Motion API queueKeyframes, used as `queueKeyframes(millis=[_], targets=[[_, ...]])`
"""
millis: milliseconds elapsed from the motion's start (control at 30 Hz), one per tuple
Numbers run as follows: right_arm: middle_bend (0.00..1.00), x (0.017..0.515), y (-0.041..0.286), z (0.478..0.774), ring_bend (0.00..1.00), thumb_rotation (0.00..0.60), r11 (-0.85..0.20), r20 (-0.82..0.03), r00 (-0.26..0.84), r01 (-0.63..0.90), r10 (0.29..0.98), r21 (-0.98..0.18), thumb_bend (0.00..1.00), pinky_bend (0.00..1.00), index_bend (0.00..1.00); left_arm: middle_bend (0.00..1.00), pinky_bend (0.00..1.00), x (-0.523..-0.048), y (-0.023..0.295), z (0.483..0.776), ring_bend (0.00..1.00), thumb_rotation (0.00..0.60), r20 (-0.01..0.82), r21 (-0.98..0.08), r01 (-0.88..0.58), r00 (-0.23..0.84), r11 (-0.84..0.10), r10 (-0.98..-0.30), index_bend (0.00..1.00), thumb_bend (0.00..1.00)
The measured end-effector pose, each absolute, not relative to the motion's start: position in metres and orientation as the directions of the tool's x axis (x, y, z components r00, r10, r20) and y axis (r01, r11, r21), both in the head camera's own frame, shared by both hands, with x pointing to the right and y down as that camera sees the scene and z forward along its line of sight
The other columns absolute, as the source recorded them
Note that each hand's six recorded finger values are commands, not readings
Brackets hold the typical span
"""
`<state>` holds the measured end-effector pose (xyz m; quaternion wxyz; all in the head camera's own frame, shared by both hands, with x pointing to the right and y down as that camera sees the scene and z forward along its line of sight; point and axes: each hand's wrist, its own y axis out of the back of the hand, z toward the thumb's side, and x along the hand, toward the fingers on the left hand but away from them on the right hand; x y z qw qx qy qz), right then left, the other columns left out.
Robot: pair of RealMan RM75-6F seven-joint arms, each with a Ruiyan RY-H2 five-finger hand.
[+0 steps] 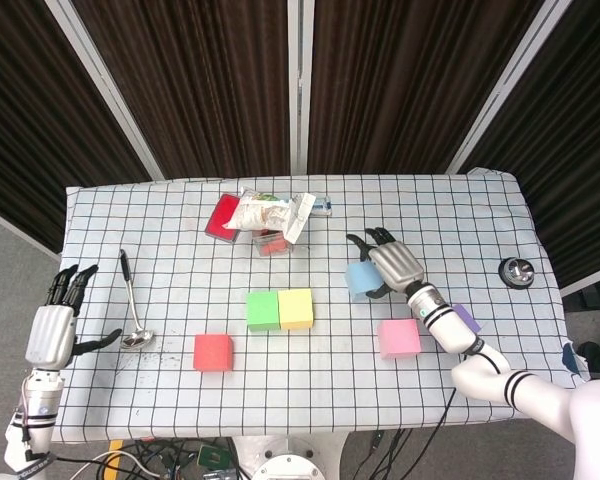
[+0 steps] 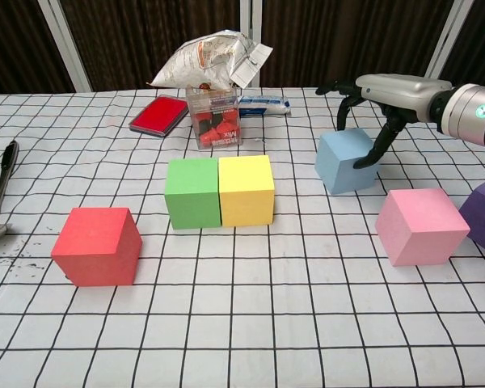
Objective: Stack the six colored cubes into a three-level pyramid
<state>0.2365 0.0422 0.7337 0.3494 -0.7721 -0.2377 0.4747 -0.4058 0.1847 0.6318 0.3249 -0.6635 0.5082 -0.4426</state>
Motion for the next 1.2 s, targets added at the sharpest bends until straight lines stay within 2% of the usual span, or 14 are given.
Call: queueKeyframes(millis=[167,400,900,1200], targets=[[0.60,0.235,0.041,0.727,0.16,0.600,-0.623,-0.540,0.428,0.073,0.725,-0.779,0.10,0.00,0.00,0.13,0.00,-0.407,0.185,0.632,0.00,0.600,0.258,-0.875,-0.402,0.084,-0.269,-0.963,0.06,0.00],[0.61,0.216,0.055,0.706,0.18,0.600,-0.606,-0.510,0.440,0.105,0.739,-0.788,0.09,0.00,0.00,0.13,0.00,-0.409,0.184,0.633,0.00,0.600,0.267,-0.868,-0.413,0.075,-0.274,-0.961,0.06,0.00],[0.59,0.180,0.095,0.679,0.18,0.600,-0.633,-0.598,0.346,-0.018,0.722,-0.774,0.10,0.00,0.00,0.13,0.00,-0.414,0.186,0.637,0.00,0.600,0.290,-0.852,-0.438,0.062,-0.287,-0.955,0.06,0.00],[0.59,0.160,0.108,0.683,0.19,0.600,-0.642,-0.609,0.323,-0.004,0.725,-0.767,0.10,0.00,0.00,0.13,0.00,-0.417,0.187,0.641,0.00,0.600,0.297,-0.847,-0.445,0.056,-0.290,-0.953,0.06,0.00]])
